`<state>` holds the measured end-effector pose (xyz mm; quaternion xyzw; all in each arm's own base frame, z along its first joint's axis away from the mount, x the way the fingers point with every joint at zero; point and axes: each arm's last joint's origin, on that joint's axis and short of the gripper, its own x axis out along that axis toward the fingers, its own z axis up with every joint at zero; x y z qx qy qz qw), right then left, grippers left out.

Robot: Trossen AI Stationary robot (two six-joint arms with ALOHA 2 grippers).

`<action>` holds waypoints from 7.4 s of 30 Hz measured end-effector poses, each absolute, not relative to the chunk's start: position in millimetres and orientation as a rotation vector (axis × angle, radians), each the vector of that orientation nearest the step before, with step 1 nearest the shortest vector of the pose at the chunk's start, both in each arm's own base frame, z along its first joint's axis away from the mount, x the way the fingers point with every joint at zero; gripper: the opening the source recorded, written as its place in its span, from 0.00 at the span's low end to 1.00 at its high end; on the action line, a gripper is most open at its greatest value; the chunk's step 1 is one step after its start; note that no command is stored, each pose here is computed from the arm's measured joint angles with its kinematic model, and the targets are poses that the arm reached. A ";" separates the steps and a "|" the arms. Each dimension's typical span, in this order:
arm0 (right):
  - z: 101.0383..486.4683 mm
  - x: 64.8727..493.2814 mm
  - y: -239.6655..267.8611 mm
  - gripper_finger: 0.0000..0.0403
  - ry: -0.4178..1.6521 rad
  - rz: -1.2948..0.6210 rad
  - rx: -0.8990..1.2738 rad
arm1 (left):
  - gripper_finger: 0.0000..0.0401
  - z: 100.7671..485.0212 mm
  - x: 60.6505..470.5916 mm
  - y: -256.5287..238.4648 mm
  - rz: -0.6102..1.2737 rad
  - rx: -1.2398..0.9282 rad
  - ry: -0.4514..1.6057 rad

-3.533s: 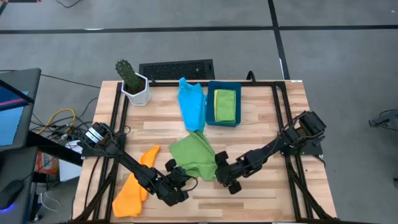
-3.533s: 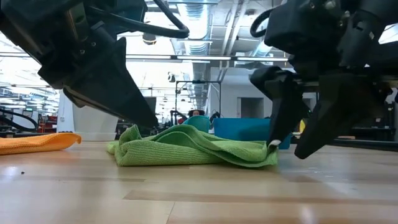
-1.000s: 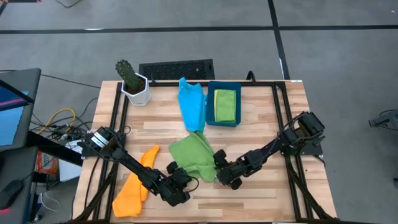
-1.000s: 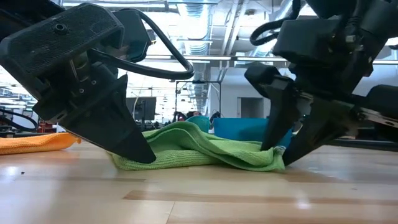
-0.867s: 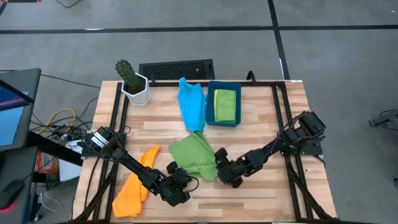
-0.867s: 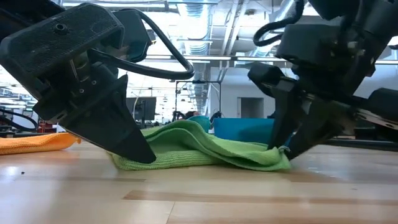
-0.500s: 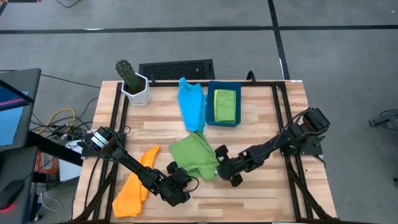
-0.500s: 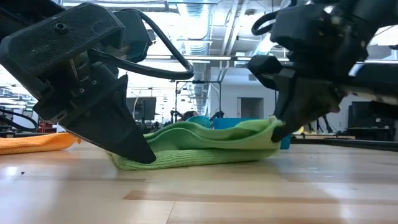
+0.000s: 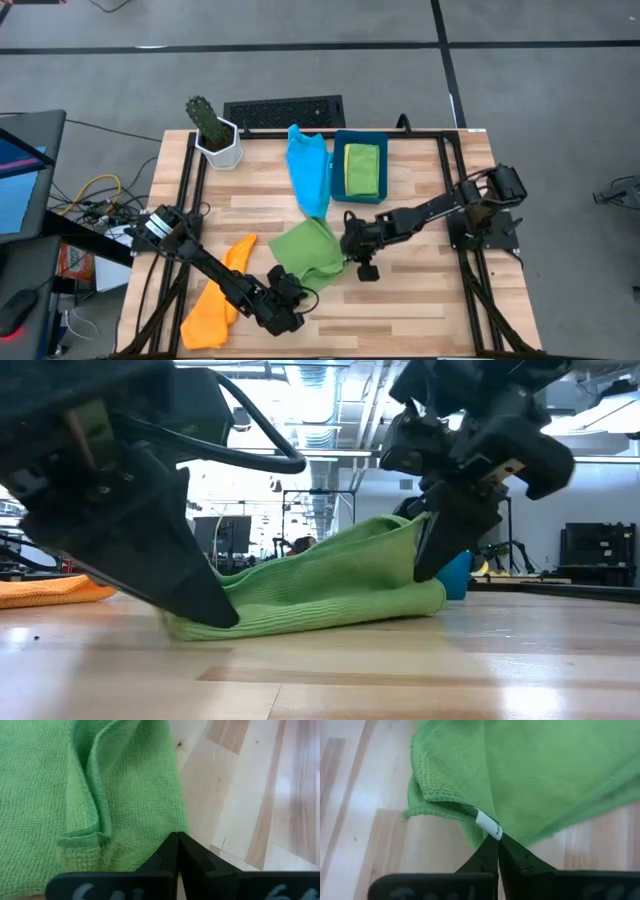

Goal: Fold microfiber towels
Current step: Fold the green towel

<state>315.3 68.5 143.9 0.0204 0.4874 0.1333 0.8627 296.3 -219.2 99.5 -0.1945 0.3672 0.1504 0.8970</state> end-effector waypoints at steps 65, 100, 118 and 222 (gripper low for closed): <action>124.5 353.4 96.5 0.29 0.660 0.161 0.198 | 0.00 102.7 261.2 -240.9 0.507 -0.358 0.790; 148.5 366.3 61.9 0.29 0.540 0.098 0.002 | 0.00 102.4 247.3 -260.0 0.426 -0.391 0.810; 113.0 363.6 37.6 0.29 0.831 -0.012 0.008 | 0.00 102.0 247.0 -260.1 0.420 -0.390 0.821; 69.7 349.6 117.1 0.29 0.556 0.108 0.199 | 0.00 102.1 253.2 -301.8 0.760 -0.404 0.773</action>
